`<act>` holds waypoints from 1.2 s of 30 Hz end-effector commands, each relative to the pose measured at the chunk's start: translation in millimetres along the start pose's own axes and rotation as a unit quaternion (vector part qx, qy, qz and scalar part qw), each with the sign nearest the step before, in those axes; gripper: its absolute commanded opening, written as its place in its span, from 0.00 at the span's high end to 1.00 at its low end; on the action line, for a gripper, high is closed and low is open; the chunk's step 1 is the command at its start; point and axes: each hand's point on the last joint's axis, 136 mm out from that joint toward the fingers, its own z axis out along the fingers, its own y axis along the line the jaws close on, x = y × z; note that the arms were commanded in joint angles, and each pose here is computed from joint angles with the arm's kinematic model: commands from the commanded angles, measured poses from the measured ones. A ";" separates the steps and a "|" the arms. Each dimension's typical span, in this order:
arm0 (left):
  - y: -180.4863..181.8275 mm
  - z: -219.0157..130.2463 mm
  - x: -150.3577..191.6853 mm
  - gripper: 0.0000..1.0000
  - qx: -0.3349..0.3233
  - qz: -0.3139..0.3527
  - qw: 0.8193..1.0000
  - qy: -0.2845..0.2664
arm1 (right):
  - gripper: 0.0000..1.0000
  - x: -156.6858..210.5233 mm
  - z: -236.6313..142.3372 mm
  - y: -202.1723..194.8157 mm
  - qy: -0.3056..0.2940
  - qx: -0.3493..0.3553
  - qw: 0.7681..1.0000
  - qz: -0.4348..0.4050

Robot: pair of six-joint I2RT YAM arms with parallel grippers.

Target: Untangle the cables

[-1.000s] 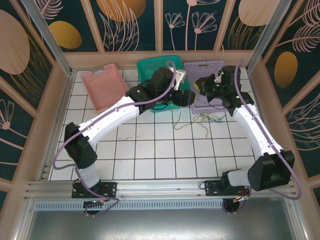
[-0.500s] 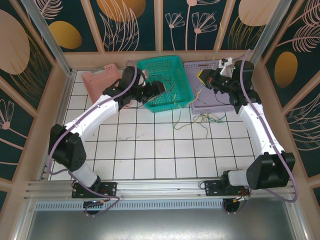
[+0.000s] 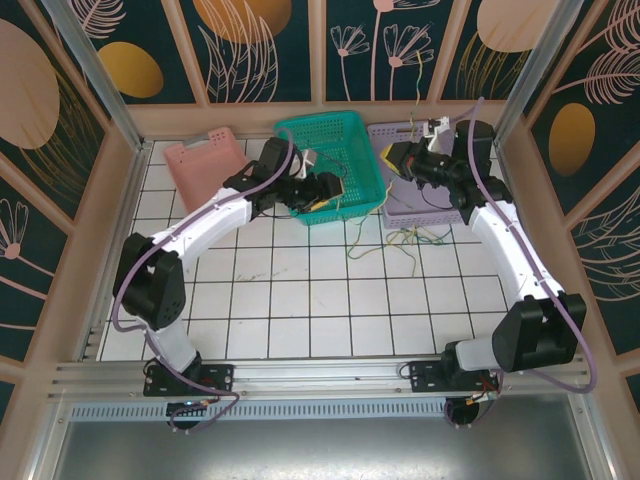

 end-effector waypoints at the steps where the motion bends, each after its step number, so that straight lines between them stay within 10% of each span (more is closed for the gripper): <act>1: 6.4 3.0 5.4 0.37 -0.022 0.018 1.000 0.011 | 1.00 -3.9 -0.2 29.4 0.004 -0.036 0.999 -0.024; 7: -6.4 9.0 -7.5 0.46 0.005 0.024 1.000 -0.007 | 1.00 4.1 -0.3 32.8 0.012 -0.038 0.999 -0.022; 11: -2.6 3.8 -14.9 1.00 -0.021 0.028 0.999 -0.025 | 1.00 5.1 -5.5 22.8 0.006 -0.010 1.000 -0.026; 18: 62.0 -41.3 -37.9 1.00 -0.146 -0.013 0.984 -0.098 | 1.00 -14.1 -46.4 -13.5 -0.073 0.065 0.995 -0.012; 36: 97.0 -132.4 -63.1 1.00 -0.188 -0.076 0.949 -0.241 | 1.00 -27.2 -97.1 -83.6 -0.161 0.225 0.960 0.048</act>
